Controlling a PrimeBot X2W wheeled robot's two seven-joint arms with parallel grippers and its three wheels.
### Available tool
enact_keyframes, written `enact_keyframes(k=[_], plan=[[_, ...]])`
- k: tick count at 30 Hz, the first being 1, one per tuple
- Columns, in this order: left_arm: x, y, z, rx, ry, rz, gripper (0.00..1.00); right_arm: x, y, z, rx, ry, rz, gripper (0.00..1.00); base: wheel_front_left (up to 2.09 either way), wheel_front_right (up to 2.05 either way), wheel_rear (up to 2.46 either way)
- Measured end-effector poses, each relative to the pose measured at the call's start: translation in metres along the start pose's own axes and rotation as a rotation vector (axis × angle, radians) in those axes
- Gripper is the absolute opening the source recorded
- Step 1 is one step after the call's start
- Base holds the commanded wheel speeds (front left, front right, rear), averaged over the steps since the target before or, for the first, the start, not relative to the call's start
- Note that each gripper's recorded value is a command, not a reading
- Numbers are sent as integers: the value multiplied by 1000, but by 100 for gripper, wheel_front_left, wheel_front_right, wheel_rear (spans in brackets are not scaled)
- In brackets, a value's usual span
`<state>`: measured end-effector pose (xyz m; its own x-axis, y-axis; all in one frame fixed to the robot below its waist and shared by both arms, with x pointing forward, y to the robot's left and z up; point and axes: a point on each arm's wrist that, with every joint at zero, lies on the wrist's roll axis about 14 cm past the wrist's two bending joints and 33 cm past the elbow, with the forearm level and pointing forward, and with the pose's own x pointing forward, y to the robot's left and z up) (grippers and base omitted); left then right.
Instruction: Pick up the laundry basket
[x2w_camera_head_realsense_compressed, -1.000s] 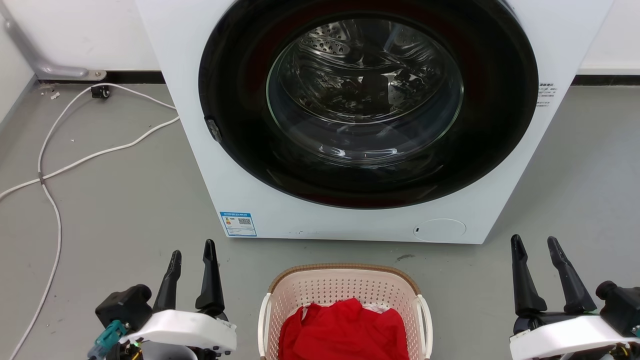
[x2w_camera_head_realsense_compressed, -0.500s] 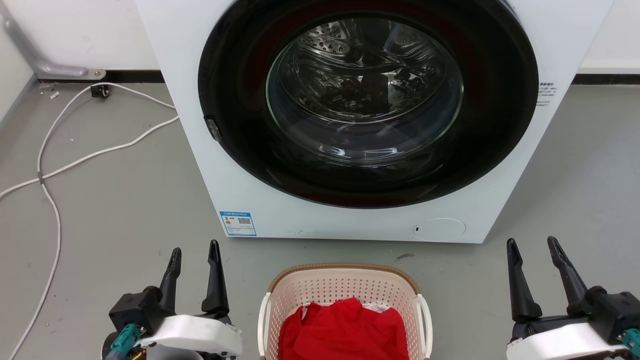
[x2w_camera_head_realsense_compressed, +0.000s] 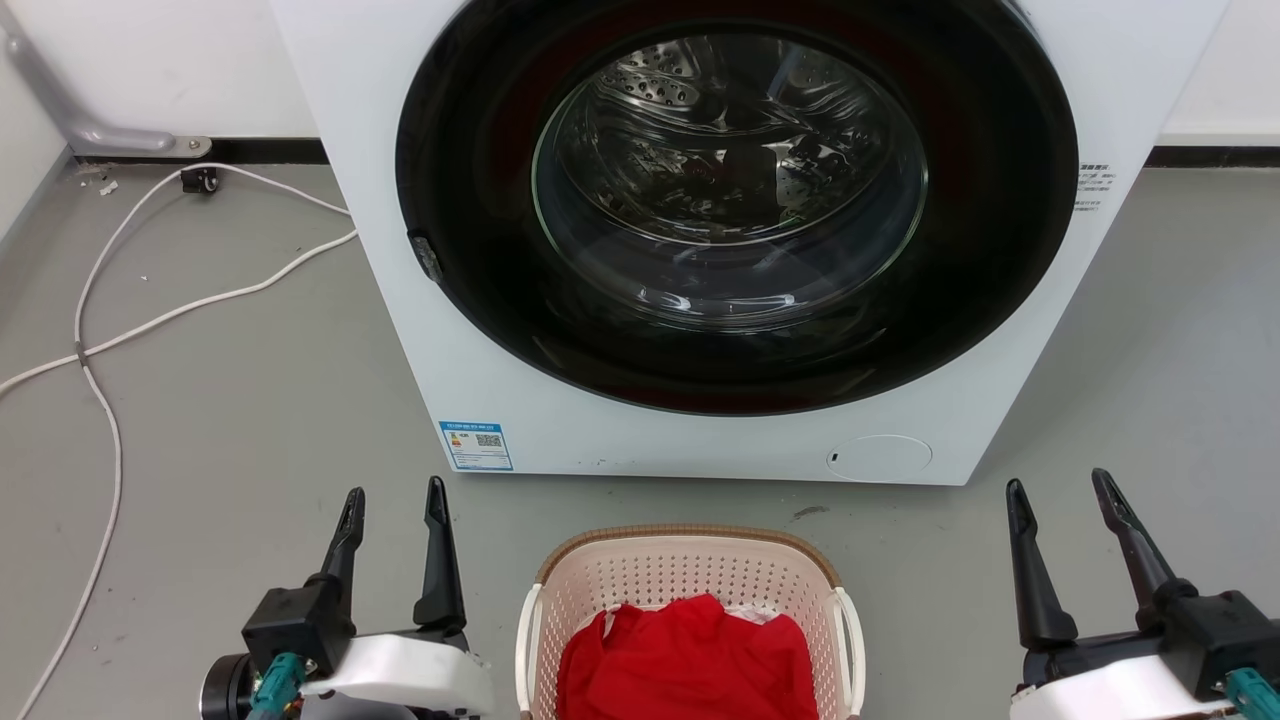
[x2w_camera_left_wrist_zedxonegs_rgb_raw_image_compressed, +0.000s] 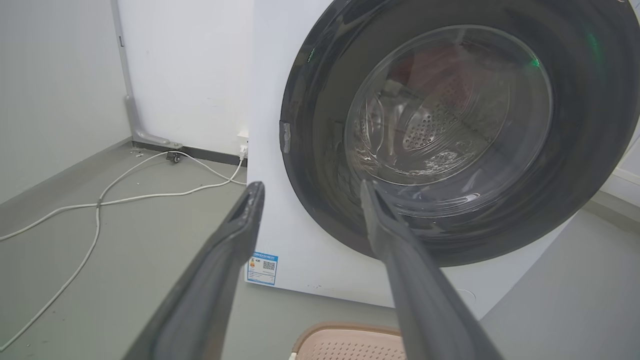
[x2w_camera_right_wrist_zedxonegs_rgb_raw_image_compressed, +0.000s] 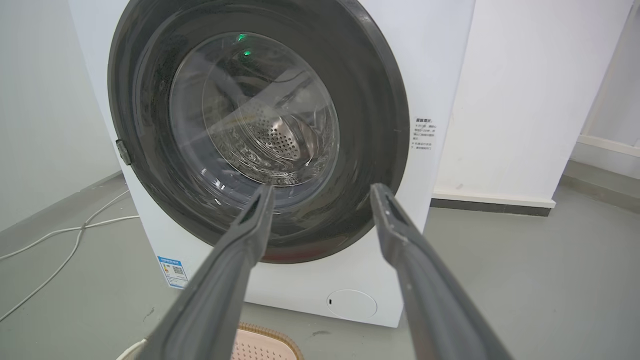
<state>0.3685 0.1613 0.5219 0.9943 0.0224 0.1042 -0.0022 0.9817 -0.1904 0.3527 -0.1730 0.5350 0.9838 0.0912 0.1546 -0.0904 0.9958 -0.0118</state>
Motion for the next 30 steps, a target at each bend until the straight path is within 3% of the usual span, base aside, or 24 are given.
enact_keyframes(k=[15,30], plan=[[-2,-5,4,105,-33,-25,100,-3,6,2,-107,-14,33,100,0,0,0],[-4,-3,1,110,-26,-21,100,-5,5,-1,-85,-7,26,100,0,0,0]])
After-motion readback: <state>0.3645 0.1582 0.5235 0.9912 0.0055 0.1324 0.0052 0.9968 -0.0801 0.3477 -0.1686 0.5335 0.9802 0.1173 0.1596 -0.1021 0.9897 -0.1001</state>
